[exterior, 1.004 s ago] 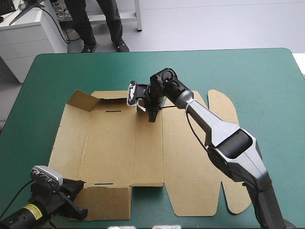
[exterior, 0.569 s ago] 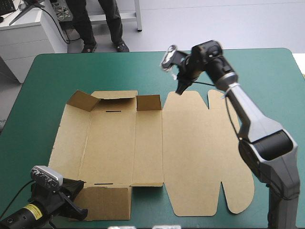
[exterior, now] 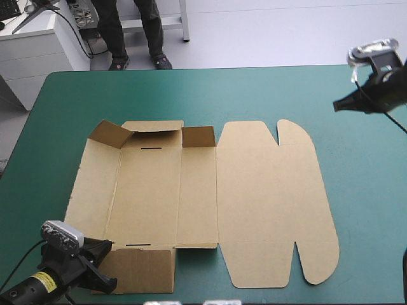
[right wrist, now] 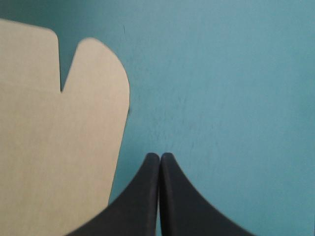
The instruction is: Fold the box
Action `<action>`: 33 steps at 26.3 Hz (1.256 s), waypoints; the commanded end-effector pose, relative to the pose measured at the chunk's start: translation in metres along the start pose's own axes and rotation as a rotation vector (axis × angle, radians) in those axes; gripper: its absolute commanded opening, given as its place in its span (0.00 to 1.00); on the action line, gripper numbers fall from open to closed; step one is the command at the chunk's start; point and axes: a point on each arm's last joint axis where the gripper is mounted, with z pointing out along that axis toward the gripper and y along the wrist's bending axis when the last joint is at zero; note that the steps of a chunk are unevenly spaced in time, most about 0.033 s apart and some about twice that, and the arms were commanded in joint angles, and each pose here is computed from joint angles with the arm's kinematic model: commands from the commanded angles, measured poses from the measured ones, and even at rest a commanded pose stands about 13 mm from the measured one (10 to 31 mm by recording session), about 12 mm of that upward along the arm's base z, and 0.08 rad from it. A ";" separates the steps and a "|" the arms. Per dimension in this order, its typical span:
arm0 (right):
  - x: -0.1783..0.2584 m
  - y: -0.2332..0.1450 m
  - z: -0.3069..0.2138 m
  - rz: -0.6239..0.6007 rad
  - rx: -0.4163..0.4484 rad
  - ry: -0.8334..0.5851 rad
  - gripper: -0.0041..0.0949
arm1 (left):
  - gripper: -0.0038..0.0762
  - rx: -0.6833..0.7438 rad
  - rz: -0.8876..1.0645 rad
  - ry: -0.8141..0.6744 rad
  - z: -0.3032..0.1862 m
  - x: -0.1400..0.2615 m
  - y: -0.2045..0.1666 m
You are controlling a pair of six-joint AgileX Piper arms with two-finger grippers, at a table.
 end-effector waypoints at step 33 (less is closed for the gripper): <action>0.162 0.052 -0.044 0.137 -0.096 -0.032 0.02 | 0.04 0.025 -0.105 0.038 0.055 -0.205 0.011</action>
